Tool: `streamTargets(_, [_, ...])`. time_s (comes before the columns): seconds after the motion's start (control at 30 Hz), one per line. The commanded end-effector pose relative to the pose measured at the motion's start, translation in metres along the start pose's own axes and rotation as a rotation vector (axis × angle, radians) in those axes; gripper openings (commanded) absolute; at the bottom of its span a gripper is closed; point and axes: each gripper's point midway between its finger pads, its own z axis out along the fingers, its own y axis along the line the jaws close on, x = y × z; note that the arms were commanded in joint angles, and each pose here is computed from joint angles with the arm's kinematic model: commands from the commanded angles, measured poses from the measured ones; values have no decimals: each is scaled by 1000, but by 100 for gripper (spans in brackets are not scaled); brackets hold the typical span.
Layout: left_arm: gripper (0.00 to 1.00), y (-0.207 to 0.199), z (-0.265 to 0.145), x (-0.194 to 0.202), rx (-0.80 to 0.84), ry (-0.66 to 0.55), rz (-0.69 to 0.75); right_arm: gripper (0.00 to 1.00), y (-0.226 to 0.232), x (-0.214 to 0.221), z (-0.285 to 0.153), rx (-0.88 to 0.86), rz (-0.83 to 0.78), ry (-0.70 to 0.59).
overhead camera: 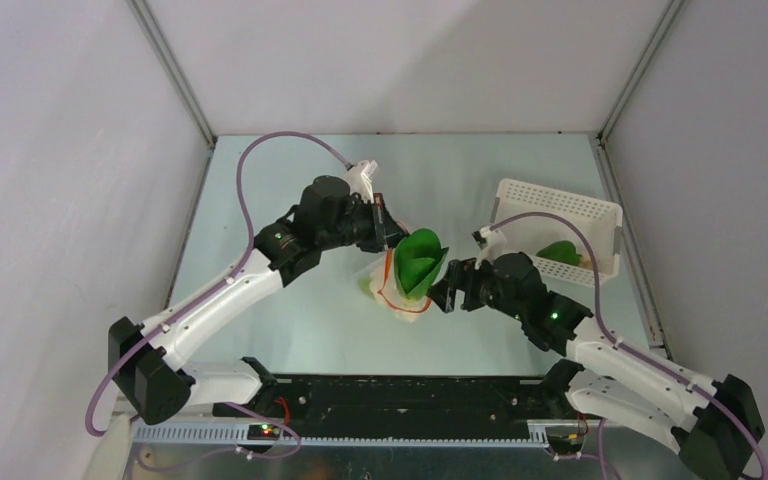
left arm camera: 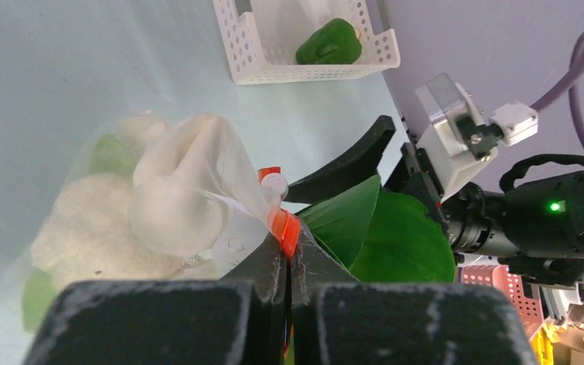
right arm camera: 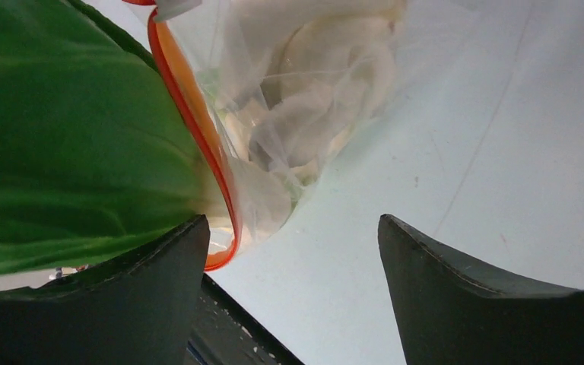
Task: Place the food in the zip-top bag and seal the zipper
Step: Adjust the fake vegetable in the zipper food storage bag.
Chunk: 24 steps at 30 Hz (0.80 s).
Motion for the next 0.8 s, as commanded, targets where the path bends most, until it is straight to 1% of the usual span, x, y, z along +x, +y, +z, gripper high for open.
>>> streamTargets(0.0, [0, -22, -7, -19, 92, -75, -9, 84, 16, -29, 16, -29, -10, -125])
streamTargets(0.03, [0, -23, -8, -19, 96, -78, -11, 84, 16, -34, 18, -14, -15, -154])
streamTargets(0.2, [0, -25, -11, -17, 117, -83, -39, 83, 24, -35, 32, 27, -72, -219])
streamTargets(0.23, [0, -26, -11, -17, 119, -82, -41, 82, 21, -38, 33, 59, -75, -243])
streamTargets(0.27, [0, -26, -11, -17, 122, -83, -46, 82, 27, -36, 36, 51, -91, -248])
streamTargets(0.37, [0, -26, -10, -15, 128, -80, -58, 82, 23, -36, 43, 107, -105, -281])
streamTargets(0.47, [0, -27, -10, -16, 130, -83, -70, 80, 23, -36, 48, 134, -96, -307])
streamTargets(0.57, [0, -27, -11, -17, 127, -91, -79, 79, 14, -35, 52, 193, -43, -329])
streamTargets(0.63, [0, -25, -12, -18, 115, -99, -90, 75, 15, -34, 54, 196, -23, -336])
streamTargets(0.77, [0, -19, -14, -20, 76, -114, -115, 73, 19, -32, 57, 178, 21, -332])
